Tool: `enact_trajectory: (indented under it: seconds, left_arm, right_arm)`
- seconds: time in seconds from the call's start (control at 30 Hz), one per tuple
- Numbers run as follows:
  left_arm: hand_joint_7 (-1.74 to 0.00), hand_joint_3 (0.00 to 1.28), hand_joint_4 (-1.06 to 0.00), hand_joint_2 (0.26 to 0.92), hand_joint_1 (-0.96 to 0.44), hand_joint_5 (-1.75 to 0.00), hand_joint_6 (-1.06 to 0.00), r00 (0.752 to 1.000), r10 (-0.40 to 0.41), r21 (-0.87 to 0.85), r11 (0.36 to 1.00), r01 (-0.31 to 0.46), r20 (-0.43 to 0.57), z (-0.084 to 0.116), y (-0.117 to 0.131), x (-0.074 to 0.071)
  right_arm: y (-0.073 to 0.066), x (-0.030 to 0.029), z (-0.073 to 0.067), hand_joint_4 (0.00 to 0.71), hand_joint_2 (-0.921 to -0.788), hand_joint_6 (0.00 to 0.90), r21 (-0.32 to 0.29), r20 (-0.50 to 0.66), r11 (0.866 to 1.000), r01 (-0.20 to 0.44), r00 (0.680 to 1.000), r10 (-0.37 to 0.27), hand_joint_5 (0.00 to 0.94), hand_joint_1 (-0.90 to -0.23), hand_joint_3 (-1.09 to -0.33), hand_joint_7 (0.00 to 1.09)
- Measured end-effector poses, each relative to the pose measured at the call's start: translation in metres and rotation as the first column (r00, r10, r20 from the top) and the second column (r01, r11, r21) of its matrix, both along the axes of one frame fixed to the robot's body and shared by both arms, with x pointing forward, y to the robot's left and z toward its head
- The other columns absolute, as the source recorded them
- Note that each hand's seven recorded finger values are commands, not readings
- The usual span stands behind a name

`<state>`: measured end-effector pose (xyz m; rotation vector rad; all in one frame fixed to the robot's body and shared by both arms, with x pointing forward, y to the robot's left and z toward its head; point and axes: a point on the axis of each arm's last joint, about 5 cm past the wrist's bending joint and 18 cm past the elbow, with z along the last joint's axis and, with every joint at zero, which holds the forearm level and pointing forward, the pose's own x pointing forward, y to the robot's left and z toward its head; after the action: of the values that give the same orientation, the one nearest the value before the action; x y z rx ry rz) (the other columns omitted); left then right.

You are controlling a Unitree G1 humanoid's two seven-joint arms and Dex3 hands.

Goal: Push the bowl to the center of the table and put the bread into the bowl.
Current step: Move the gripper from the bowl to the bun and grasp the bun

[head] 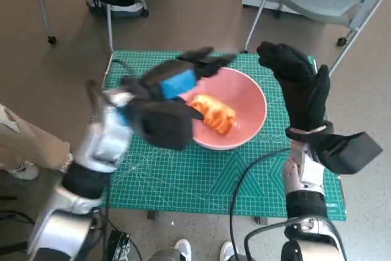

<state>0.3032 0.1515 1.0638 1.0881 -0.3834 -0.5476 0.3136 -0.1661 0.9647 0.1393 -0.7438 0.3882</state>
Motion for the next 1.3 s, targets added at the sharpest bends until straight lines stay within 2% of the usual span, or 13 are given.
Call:
enact_trajectory:
  seconds: [0.13, 0.27, 0.53, 0.7, 0.97, 1.3]
  left_arm:
    - [-0.01, 0.00, 0.00, 0.735, -0.45, 0.00, -0.13, 0.995, 0.090, -0.008, 0.996, -0.090, 0.050, 0.010, 0.027, -0.011]
    - [-0.01, 0.00, 0.00, 0.717, -0.41, 0.00, -0.14, 0.976, 0.202, -0.008, 0.979, -0.202, 0.079, 0.016, 0.048, -0.022]
    - [-0.01, 0.00, 0.00, 0.701, -0.32, 0.00, -0.14, 0.938, 0.344, 0.028, 0.938, -0.345, 0.036, 0.012, 0.059, -0.030]
    - [-0.01, 0.00, 0.00, 0.696, -0.29, 0.00, -0.14, 0.927, 0.376, 0.051, 0.925, -0.375, -0.004, 0.009, 0.057, -0.029]
    - [-0.01, 0.00, 0.00, 0.689, -0.27, 0.00, -0.15, 0.926, 0.376, 0.068, 0.925, -0.373, -0.039, 0.003, 0.053, -0.026]
    - [0.00, 0.00, 0.00, 0.689, -0.29, 0.00, -0.14, 0.896, 0.414, 0.150, 0.907, -0.393, -0.160, -0.018, 0.051, -0.006]
  right_arm:
    - [-0.001, -0.0002, 0.000, 0.229, -0.921, 0.075, -0.001, 0.001, 1.000, 0.001, 1.000, -0.001, 0.001, -0.665, -0.752, 0.53]
    - [-0.002, -0.0007, -0.001, 0.228, -0.921, 0.075, -0.003, -0.001, 1.000, 0.004, 1.000, -0.004, 0.000, -0.659, -0.753, 0.52]
    - [0.000, -0.0004, -0.001, 0.228, -0.921, 0.077, -0.006, -0.004, 1.000, -0.002, 1.000, 0.002, 0.000, -0.653, -0.757, 0.52]
    - [0.001, -0.0004, -0.003, 0.229, -0.921, 0.078, -0.007, -0.011, 1.000, -0.010, 1.000, 0.010, 0.001, -0.657, -0.755, 0.52]
    - [0.001, -0.0002, -0.004, 0.230, -0.921, 0.082, -0.014, -0.017, 1.000, -0.020, 1.000, 0.020, 0.001, -0.665, -0.751, 0.52]
    - [0.000, 0.0007, -0.004, 0.230, -0.921, 0.084, -0.024, -0.018, 0.999, -0.031, 0.999, 0.031, 0.001, -0.665, -0.751, 0.51]
